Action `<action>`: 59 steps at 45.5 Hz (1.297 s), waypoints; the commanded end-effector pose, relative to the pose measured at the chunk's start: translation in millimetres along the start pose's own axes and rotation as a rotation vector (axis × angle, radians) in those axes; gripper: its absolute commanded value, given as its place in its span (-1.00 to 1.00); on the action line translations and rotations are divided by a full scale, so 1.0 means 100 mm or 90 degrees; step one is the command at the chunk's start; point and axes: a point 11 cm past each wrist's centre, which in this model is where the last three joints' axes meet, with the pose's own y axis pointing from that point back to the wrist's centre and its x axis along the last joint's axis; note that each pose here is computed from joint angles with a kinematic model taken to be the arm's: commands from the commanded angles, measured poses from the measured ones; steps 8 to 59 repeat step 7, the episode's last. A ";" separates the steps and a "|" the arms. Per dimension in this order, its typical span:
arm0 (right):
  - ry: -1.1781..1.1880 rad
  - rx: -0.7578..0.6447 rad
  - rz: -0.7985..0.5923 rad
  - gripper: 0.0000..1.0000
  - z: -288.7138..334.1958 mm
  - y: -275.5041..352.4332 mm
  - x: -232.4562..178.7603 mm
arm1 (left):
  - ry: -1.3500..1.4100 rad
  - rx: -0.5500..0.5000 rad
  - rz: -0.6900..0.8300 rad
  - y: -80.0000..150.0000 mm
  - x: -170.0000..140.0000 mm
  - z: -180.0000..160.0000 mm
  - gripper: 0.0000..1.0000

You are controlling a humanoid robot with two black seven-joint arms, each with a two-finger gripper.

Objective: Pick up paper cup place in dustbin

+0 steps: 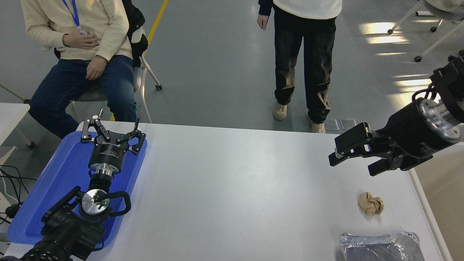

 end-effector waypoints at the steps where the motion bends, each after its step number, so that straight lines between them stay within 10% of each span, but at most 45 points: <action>1: -0.002 -0.010 -0.001 1.00 0.05 0.03 -0.01 | 0.000 0.000 0.000 0.00 0.00 0.00 1.00; 59: -0.005 -0.011 -0.002 1.00 0.06 0.03 -0.02 | 0.000 0.000 0.001 0.00 0.00 0.00 1.00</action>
